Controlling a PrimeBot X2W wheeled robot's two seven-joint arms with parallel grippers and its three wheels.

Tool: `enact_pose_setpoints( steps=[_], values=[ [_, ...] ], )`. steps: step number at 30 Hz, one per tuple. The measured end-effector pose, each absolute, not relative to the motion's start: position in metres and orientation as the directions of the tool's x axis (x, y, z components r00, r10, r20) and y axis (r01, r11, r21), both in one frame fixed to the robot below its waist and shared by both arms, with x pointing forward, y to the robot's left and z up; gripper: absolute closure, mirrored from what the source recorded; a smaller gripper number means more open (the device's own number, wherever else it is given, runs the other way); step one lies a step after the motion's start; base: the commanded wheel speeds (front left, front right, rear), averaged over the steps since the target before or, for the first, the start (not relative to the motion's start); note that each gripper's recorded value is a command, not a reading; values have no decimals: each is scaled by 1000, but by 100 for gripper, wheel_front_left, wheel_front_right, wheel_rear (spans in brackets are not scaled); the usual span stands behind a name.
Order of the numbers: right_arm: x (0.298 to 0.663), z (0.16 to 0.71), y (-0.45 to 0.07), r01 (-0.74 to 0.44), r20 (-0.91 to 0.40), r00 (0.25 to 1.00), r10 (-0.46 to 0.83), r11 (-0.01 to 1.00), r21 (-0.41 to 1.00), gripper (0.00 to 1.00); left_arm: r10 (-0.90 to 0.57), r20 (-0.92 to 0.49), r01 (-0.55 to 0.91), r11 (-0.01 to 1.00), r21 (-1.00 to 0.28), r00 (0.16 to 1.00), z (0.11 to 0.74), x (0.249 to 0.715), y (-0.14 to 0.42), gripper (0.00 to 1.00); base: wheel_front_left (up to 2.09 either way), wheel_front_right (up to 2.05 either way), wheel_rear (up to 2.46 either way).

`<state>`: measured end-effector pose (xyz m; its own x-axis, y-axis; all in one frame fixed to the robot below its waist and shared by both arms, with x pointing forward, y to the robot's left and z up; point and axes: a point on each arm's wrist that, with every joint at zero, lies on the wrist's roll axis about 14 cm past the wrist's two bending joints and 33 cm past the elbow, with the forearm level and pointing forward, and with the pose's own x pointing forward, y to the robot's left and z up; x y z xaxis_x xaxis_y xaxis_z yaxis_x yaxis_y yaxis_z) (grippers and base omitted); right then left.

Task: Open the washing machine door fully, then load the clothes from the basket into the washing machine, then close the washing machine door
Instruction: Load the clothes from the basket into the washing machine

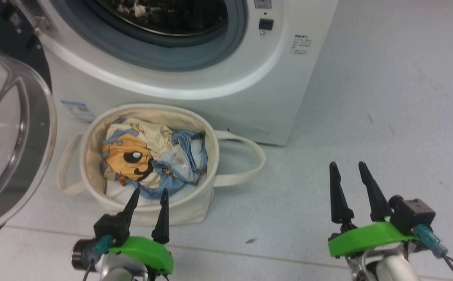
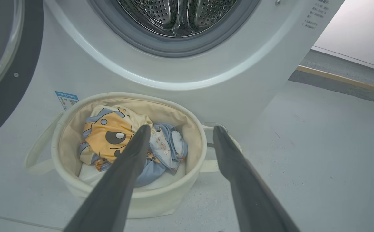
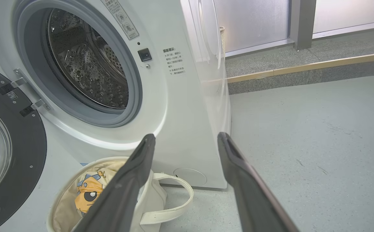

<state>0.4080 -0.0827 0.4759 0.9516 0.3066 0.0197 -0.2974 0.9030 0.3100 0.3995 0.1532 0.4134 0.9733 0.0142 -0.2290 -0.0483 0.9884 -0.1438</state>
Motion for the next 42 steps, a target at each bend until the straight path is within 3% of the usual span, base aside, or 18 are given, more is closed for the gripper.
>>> enact_pose_setpoints(
  steps=[4,20,37,42],
  values=[
    [418,463,-83,-289,-7,952,307,904,315,0,24,-309,-40,998,-45,951,385,413,154,0,0,0,0],
    [471,403,-101,-221,-98,960,263,924,312,0,19,-564,51,993,107,826,274,495,159,0,0,0,0],
    [485,333,-121,-145,-222,950,218,942,304,0,19,-693,99,987,130,721,188,538,157,0,0,0,0],
    [485,318,-121,-136,-249,944,218,942,307,0,77,-720,72,982,174,690,171,544,165,0,0,0,0]
  ],
)
